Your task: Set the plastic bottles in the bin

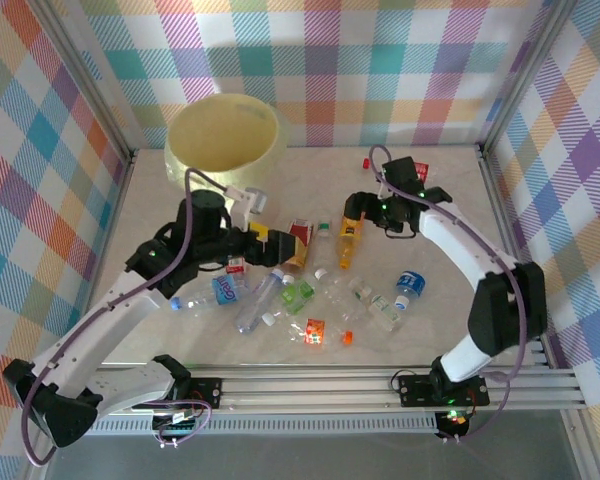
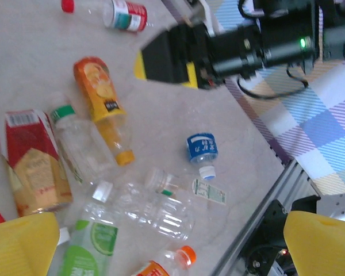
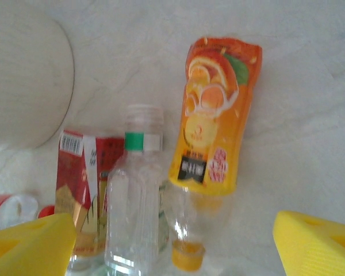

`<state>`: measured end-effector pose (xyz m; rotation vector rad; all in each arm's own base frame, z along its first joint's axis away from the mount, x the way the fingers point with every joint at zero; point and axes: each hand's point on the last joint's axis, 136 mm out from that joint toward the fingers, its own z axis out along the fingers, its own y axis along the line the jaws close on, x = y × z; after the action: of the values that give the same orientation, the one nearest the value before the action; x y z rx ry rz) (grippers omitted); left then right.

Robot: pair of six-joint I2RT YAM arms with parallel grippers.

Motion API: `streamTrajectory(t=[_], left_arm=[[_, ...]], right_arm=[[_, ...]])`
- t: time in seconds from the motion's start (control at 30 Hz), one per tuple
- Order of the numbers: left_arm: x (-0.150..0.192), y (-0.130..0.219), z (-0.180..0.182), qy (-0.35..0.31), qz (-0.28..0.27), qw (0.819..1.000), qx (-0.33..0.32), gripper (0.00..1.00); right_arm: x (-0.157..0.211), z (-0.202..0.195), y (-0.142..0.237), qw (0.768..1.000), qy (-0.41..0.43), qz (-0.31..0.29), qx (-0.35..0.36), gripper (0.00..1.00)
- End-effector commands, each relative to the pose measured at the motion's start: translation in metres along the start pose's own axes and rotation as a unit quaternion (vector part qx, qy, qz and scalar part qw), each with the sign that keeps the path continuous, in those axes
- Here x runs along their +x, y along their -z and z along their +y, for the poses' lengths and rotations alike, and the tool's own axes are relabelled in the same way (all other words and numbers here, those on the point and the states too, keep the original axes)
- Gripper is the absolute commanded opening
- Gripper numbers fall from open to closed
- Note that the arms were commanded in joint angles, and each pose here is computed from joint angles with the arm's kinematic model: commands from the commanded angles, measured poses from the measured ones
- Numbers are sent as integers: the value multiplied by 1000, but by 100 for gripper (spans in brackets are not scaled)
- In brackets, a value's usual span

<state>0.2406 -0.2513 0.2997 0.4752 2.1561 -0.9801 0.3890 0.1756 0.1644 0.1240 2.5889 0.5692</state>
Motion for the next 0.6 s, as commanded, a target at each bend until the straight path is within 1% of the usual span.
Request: streamTrajectory(t=[0.0,0.17,0.23,0.33,0.57], left_arm=[[-10,-4,-18,9,-33,999,31,100],[-4,-16,-27,-2,-12,999,38,100],[-1,-19,-28,-8,2,999,35,100],[-1,-23,-31,-11,7,999,38,100],[2,-28,-32,-14,8,999,40,100]], right_arm=[[-17,2,-16,1000,-13,-9,11,90],[-30,-9,-46,999,-19,-2,48,89],[-32,-13,-58,998,-17,8,61,88],[-35,-20,-75,997,-12,18,78,86],[-28,-32,-110,995,-20,46,85,80]])
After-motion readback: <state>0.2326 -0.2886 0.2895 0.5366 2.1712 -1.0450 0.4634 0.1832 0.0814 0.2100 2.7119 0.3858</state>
